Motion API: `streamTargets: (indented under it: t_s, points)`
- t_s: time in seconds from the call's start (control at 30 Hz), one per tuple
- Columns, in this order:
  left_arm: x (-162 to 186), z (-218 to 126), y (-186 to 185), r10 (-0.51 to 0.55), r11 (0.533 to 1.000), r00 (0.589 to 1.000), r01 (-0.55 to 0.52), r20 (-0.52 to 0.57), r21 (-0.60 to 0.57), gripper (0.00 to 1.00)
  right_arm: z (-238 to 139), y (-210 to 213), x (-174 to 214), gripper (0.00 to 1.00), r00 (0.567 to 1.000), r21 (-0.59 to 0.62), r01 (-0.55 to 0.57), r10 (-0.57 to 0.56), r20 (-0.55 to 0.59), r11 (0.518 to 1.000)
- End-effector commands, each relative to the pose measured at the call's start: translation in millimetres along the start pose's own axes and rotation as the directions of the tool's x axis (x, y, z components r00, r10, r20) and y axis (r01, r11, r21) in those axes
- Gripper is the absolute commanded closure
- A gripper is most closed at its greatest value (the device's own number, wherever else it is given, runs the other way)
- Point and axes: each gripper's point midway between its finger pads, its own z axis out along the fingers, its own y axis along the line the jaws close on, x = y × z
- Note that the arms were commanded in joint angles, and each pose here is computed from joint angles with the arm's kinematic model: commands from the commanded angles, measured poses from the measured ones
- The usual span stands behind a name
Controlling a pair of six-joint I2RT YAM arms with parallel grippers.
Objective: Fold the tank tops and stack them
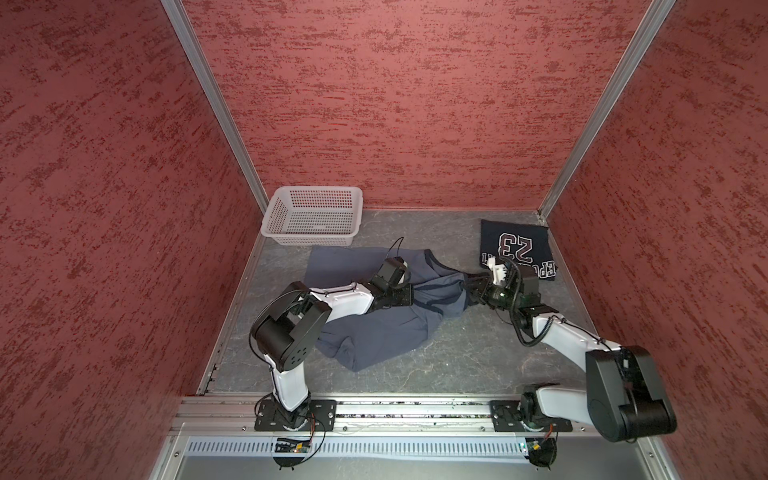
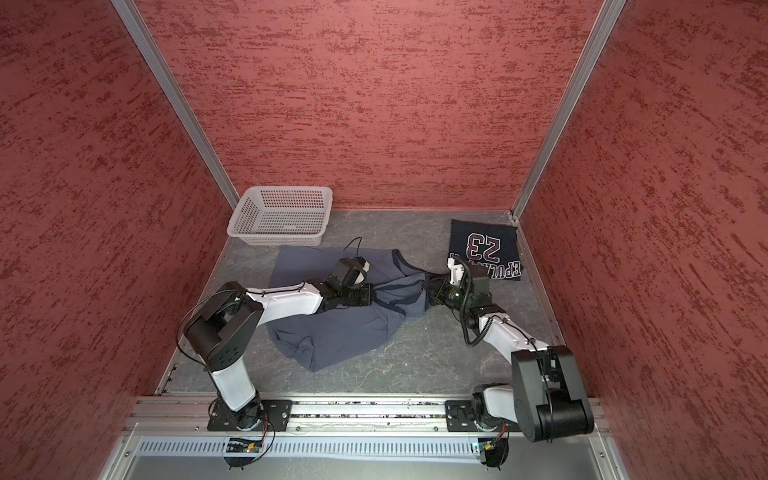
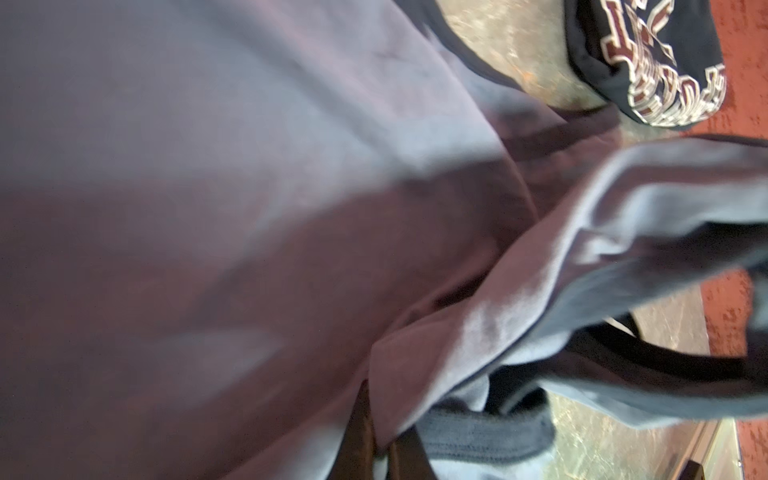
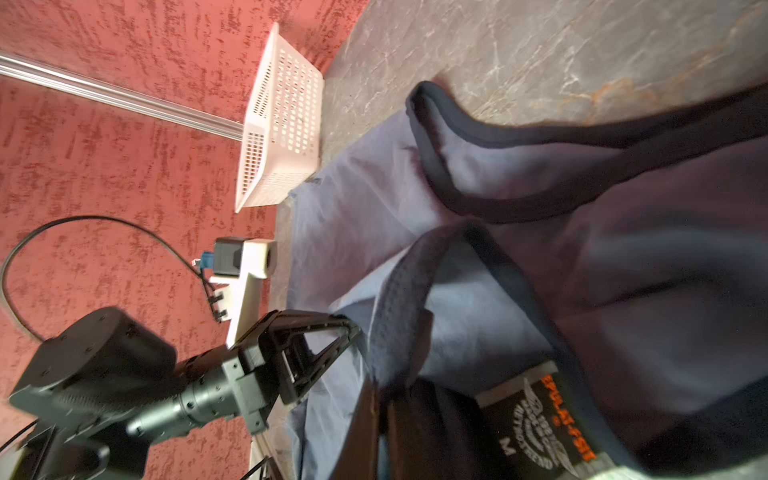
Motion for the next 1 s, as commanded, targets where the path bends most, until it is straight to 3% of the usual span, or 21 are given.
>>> streamTargets:
  t_s: [0.0,0.13,0.17,0.27,0.4,0.57,0.77,0.97]
  points:
    - [0,0,-7,0.021,1.000,1.000,-0.021,0.009,0.008,0.91,2,-10,1,0.84,1.000,0.019,0.008,-0.008,-0.008,1.000]
    - [2,1,-9,0.048,0.999,0.999,-0.048,-0.003,-0.019,0.90,2,-37,-3,0.59,1.000,0.114,-0.013,0.012,0.011,0.993]
    - [2,1,-9,0.045,0.999,0.999,-0.045,-0.003,-0.019,0.90,0,-54,-4,0.55,0.999,0.195,-0.041,0.039,0.017,0.980]
    - [3,1,-6,0.041,0.999,0.999,-0.041,-0.005,-0.025,0.90,-15,-92,-11,0.57,0.998,0.431,-0.058,0.037,0.056,0.900]
    - [2,0,-9,0.045,0.999,0.999,-0.045,-0.002,-0.017,0.89,-30,-61,-25,0.58,0.982,0.503,0.129,-0.180,0.053,0.855]
    - [1,-1,-10,0.047,0.999,0.999,-0.047,0.008,-0.012,0.89,-17,-13,-17,0.59,0.925,0.486,0.347,-0.379,-0.035,0.802]
    - [1,-2,-9,0.043,0.999,0.999,-0.043,0.007,-0.016,0.88,28,-17,5,0.62,0.880,0.476,0.473,-0.429,-0.205,0.742]
    - [3,0,-7,0.038,0.999,0.999,-0.038,0.003,-0.015,0.88,43,-32,5,0.62,0.847,0.510,0.531,-0.444,-0.293,0.677]
